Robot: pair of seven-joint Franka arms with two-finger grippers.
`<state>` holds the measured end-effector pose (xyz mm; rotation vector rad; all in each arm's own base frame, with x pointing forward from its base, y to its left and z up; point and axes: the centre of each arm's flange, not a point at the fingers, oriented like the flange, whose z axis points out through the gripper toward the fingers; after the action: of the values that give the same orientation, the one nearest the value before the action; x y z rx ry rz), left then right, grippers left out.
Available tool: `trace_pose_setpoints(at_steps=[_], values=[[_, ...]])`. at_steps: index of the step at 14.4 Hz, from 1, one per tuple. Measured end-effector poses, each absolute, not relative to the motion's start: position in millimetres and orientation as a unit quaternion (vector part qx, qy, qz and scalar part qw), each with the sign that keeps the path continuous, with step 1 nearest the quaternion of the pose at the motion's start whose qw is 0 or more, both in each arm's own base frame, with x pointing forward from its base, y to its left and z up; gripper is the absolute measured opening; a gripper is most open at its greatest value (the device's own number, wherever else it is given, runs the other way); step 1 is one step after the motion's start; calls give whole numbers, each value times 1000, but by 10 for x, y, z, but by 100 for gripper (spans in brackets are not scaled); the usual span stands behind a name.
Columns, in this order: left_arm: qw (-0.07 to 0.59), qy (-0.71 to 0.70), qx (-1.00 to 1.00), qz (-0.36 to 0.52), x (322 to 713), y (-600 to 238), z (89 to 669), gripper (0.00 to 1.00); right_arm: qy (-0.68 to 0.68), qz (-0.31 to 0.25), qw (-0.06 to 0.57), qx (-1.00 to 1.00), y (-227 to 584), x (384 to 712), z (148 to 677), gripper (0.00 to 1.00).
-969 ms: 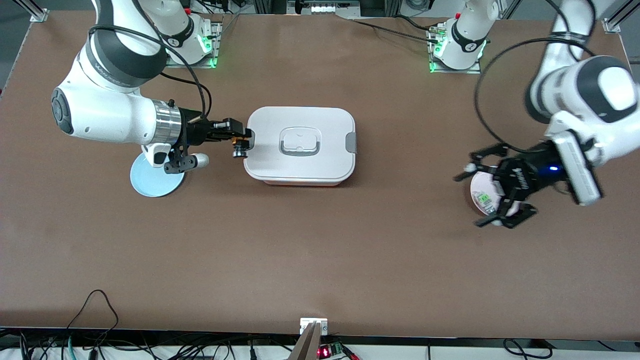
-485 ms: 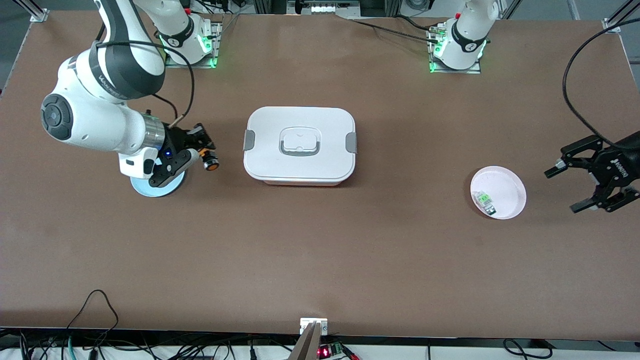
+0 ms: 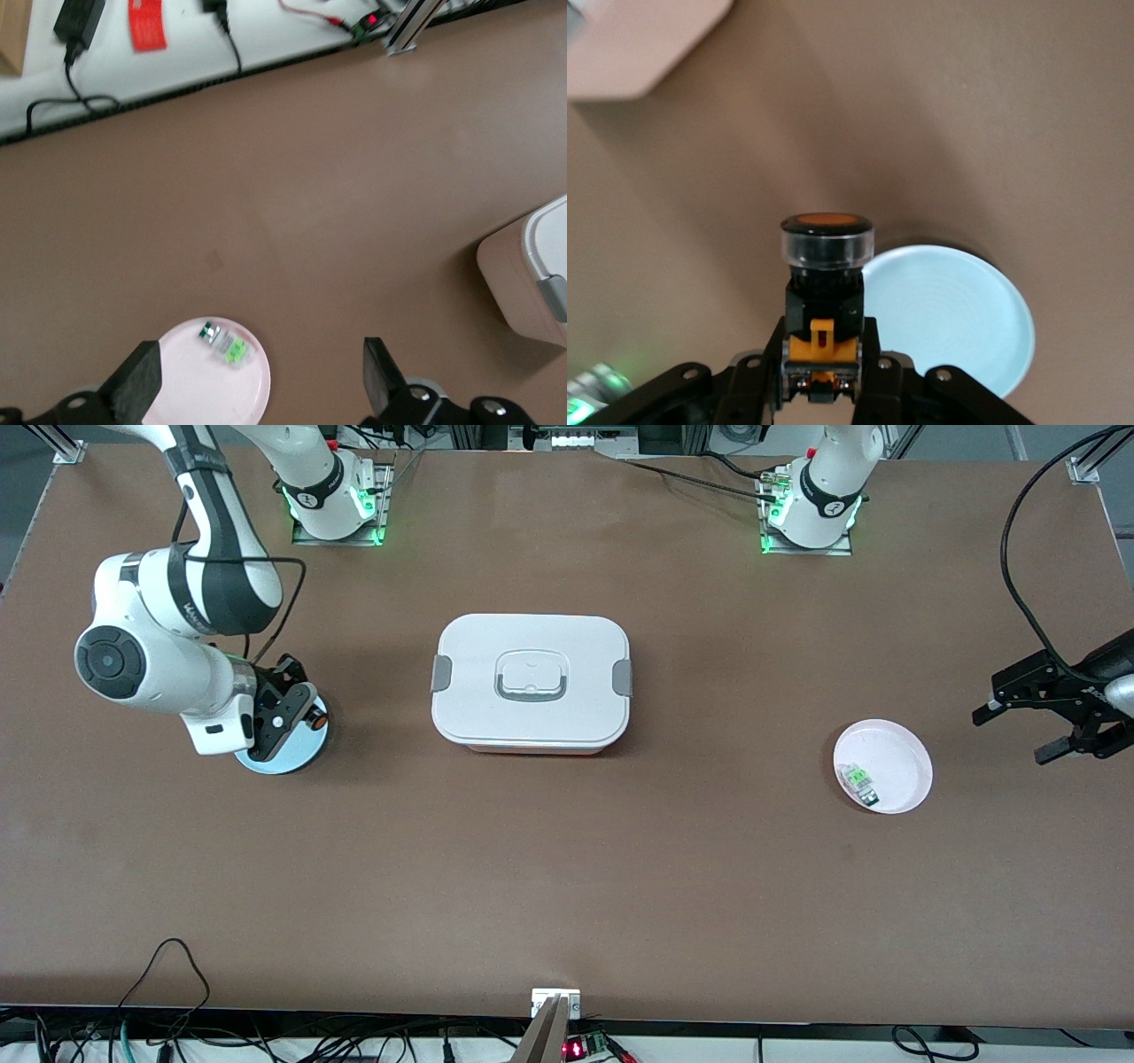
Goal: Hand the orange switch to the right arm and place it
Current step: 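Lower the orange switch onto the blue plate and open the right gripper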
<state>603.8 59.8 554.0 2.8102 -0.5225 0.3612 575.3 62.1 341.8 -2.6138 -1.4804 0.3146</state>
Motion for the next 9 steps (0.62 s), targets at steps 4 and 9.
trace_pose_setpoints(at_steps=[4, 9], values=[[53, -116, 990, 58, 5914, 304, 5819, 100, -555, 77, 50, -826, 71, 5616, 2831, 33], [2, -51, 999, 5, 5729, -83, 5989, 100, -581, 74, 43, -809, -184, 5505, 2209, 33]])
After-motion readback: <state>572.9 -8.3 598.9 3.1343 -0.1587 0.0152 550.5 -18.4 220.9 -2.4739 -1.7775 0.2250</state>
